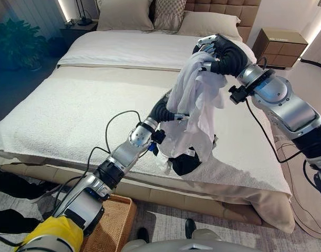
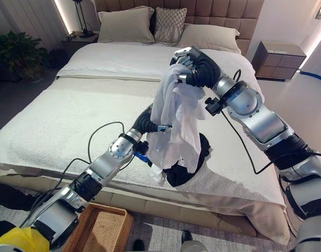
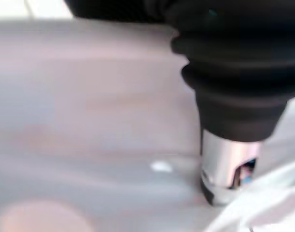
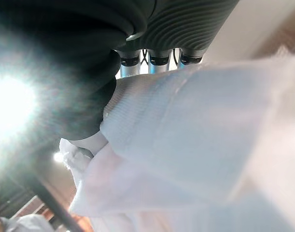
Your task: Pick up clothes into the bucket
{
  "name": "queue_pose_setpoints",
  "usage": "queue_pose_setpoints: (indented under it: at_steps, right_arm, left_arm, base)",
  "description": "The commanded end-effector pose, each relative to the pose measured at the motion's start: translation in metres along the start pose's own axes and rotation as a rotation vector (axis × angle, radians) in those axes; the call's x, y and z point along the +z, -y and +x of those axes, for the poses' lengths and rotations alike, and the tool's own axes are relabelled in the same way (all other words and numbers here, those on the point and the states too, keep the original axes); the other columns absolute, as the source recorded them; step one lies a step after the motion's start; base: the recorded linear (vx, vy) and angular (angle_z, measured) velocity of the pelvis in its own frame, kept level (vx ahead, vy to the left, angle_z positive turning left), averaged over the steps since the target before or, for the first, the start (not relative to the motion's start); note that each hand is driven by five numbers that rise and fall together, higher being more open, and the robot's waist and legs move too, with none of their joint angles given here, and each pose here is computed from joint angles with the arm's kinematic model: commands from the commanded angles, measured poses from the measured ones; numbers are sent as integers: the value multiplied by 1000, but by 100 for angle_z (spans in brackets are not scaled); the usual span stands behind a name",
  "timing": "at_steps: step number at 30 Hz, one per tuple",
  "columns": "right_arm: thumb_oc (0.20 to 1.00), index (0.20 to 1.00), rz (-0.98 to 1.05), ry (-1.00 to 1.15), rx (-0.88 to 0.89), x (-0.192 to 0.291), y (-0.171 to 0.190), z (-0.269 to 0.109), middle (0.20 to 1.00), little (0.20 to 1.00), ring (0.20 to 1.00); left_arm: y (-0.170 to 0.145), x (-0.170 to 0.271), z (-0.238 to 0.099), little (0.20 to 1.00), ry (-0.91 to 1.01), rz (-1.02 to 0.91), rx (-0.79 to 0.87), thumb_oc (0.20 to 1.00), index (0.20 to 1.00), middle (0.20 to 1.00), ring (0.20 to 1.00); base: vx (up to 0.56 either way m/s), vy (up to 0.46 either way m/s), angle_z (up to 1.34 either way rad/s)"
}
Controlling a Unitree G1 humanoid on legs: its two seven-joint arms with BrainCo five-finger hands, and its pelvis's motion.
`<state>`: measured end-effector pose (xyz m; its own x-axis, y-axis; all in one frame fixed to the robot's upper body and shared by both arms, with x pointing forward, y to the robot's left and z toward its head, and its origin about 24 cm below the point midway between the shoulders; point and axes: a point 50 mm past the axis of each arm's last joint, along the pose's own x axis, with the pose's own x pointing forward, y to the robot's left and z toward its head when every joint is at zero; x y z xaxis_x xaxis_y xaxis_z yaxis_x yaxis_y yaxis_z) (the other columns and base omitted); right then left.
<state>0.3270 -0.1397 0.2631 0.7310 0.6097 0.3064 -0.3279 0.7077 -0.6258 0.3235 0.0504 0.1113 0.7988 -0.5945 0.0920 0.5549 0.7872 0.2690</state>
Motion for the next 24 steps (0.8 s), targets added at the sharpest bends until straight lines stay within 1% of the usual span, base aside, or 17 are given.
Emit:
queue_pose_setpoints:
  at_steps: [1,4,7,8,9,10,11,12,14,15,16,17,18,19,21,24]
  right_arm:
    - [200,200,21,257,15,56,7,12,200,200,200]
    - [200,200,47,278,11,58,4,11,200,200,200]
    - [200,200,49,292,-6,60,5,10,200,200,200]
    - [200,200,62,308,-21,62,5,9,200,200,200]
    - [200,200,62,307,-21,61,5,9,200,200,200]
    - [200,200,68,313,-28,61,4,9,200,200,200]
    - [200,200,89,317,-42,60,3,9,200,200,200]
    - [200,200,89,317,-42,60,3,9,200,200,200]
    - [200,200,112,311,-82,55,4,7,200,200,200]
    - [200,200,112,310,-83,55,4,7,200,200,200]
    - [200,200,119,302,-118,50,7,4,200,200,200]
    - [379,379,119,302,-118,50,7,4,379,379,379]
    - [721,721,122,291,-167,45,11,-1,721,721,721]
    - [1000,1000,144,285,-198,40,12,-4,1000,1000,1000]
    - [1000,1000,192,262,-252,28,13,-10,1000,1000,1000]
    - [1000,1000,206,238,-295,20,16,-17,1000,1000,1000]
  left_arm:
    - [13,11,17,1000,8,-48,-118,1000,1000,1000,1000]
    - [22,6,18,1000,-22,-37,-155,1000,1000,1000,1000]
    - [23,3,20,1000,-39,-29,-154,1000,1000,1000,1000]
    - [26,-4,18,909,-66,-72,-151,909,909,909,909]
    - [26,-4,18,576,-66,-72,-152,576,576,576,576]
    - [28,-8,18,498,-80,-93,-148,498,498,498,498]
    - [31,-16,15,206,-109,-152,-131,206,206,206,206]
    - [31,-16,15,200,-110,-152,-131,200,200,200,200]
    - [34,-25,10,200,-137,-245,-99,200,200,200,200]
    - [34,-25,10,200,-138,-245,-99,200,200,200,200]
    - [35,-30,6,200,-149,-306,-74,200,200,200,200]
    - [35,-31,5,200,-150,-306,-74,200,200,200,200]
    - [35,-34,1,200,-151,-356,-45,200,200,200,200]
    - [35,-35,-1,200,-150,-376,-33,200,200,200,200]
    - [35,-39,-8,200,-141,-460,12,200,200,200,200]
    - [35,-40,-15,200,-130,-512,29,200,200,200,200]
  base:
    - [-6,-5,3]
    - [0,0,0]
    - [-8,-5,9]
    - [-9,-4,7]
    - [-12,-1,6]
    - [-13,5,5]
    - [-13,5,4]
    - [0,0,0]
    - [0,0,0]
    - [0,0,0]
    - [0,0,0]
    - [0,0,0]
    - [0,0,0]
    - [0,0,0]
    - [0,0,0]
    - [-14,-10,5]
